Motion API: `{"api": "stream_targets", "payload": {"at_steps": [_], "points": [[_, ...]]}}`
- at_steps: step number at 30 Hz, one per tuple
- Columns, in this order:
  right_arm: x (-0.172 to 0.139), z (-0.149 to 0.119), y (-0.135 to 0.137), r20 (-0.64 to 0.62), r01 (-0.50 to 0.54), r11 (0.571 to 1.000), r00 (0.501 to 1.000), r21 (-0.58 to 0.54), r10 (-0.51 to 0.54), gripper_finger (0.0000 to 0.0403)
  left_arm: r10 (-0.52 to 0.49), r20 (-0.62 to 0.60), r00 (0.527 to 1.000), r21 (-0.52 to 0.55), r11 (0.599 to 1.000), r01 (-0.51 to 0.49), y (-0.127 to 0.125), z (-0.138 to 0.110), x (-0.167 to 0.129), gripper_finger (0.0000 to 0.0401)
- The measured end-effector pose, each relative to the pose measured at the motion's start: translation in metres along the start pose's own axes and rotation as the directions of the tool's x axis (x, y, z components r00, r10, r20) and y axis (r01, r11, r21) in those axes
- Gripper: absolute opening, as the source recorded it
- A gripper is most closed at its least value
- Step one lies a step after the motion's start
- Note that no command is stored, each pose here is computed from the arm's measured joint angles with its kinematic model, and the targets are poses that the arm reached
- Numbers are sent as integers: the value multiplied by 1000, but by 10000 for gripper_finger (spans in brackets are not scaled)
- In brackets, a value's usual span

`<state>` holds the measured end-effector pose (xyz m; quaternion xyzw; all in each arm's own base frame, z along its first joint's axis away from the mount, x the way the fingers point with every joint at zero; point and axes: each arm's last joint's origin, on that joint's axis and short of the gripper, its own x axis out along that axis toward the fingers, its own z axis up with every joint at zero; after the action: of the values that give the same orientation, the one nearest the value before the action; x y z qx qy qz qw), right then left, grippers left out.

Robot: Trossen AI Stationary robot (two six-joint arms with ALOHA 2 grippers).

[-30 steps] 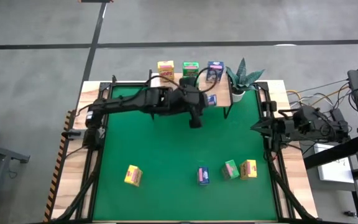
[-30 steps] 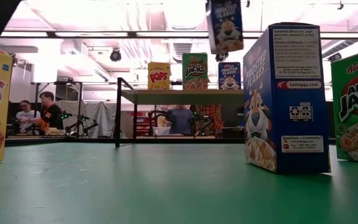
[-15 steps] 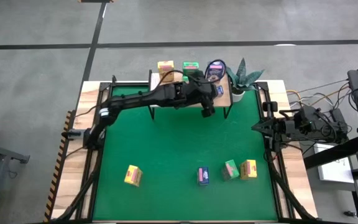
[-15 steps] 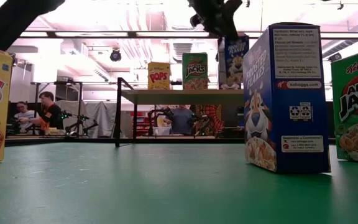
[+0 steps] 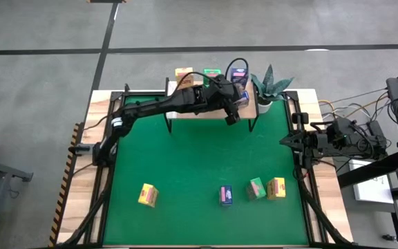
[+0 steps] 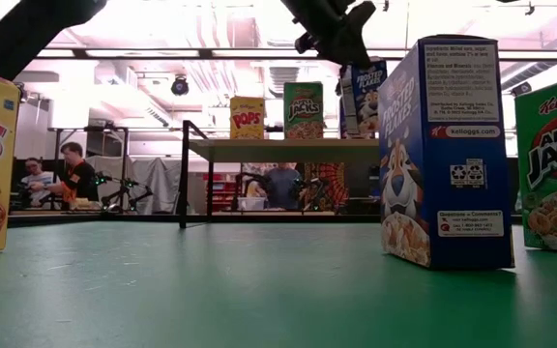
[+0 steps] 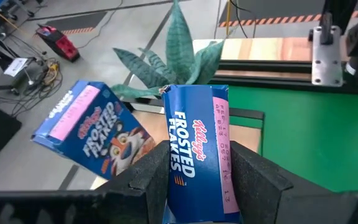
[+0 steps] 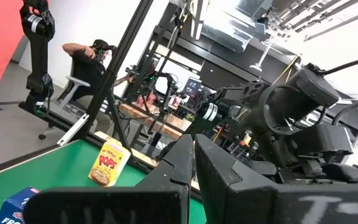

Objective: Stack cereal on shelf
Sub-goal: Put the left blue cereal box on the shelf aligned with the other blue cereal box

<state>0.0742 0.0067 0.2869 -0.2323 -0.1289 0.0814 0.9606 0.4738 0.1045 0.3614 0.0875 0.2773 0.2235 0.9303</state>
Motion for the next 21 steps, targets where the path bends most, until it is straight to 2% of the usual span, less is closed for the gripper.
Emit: {"api": "stream_targets", "payload": {"at_steps": [21], "points": [[0,0,0,-1,0,1000,1000,1,0,9,-27,-11,1000,9,1000,28,8,-6,10,138]]}}
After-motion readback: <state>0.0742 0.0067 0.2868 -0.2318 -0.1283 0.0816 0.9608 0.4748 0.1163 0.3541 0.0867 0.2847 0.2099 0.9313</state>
